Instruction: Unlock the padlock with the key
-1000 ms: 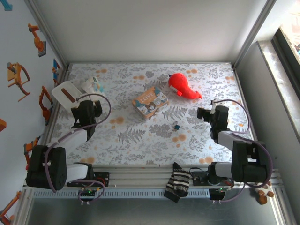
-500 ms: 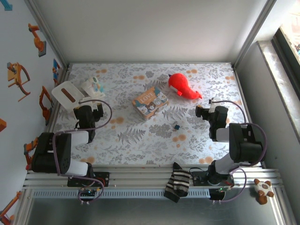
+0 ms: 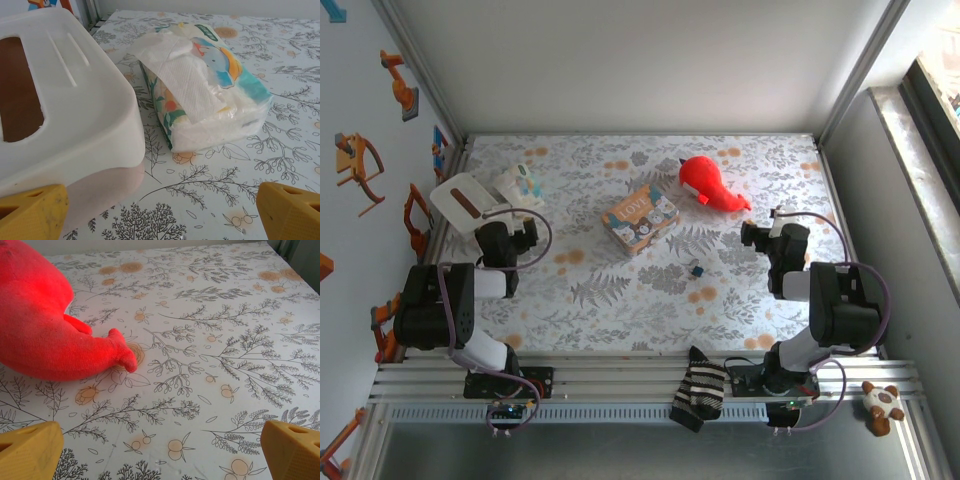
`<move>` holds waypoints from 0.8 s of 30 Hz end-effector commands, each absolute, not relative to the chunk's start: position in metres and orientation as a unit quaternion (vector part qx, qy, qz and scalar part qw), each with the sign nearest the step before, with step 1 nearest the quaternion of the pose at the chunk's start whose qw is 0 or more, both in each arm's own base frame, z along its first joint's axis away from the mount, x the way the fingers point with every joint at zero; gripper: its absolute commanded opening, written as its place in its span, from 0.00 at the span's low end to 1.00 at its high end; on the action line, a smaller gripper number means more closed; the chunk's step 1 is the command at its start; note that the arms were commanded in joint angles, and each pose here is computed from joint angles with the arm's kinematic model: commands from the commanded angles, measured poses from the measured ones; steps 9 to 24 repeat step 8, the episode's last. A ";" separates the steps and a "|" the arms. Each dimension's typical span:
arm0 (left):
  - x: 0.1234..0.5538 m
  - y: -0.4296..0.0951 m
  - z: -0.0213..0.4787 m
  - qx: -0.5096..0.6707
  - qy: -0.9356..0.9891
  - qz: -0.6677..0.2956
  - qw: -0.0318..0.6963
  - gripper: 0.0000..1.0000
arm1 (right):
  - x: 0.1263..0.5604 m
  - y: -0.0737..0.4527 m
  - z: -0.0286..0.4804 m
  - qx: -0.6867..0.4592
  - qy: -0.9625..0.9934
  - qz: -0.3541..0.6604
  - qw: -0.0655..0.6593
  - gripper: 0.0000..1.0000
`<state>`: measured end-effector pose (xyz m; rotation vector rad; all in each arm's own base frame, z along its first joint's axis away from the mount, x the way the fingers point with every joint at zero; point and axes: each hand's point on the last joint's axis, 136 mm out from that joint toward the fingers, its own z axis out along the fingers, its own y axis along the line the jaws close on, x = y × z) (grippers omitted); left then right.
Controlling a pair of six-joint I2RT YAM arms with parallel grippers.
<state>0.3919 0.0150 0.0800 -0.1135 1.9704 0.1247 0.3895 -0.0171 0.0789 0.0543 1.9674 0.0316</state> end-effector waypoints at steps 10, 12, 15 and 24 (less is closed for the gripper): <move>0.394 0.011 0.084 -0.047 0.831 0.038 0.552 0.96 | 0.395 -0.021 0.088 0.031 0.826 0.008 0.563 0.99; 0.394 0.011 0.084 -0.047 0.831 0.038 0.552 0.96 | 0.395 -0.021 0.088 0.031 0.826 0.008 0.563 0.99; 0.394 0.011 0.084 -0.047 0.831 0.038 0.552 0.96 | 0.395 -0.021 0.088 0.031 0.826 0.008 0.563 0.99; 0.394 0.011 0.084 -0.047 0.831 0.038 0.552 0.96 | 0.395 -0.021 0.088 0.031 0.826 0.008 0.563 0.99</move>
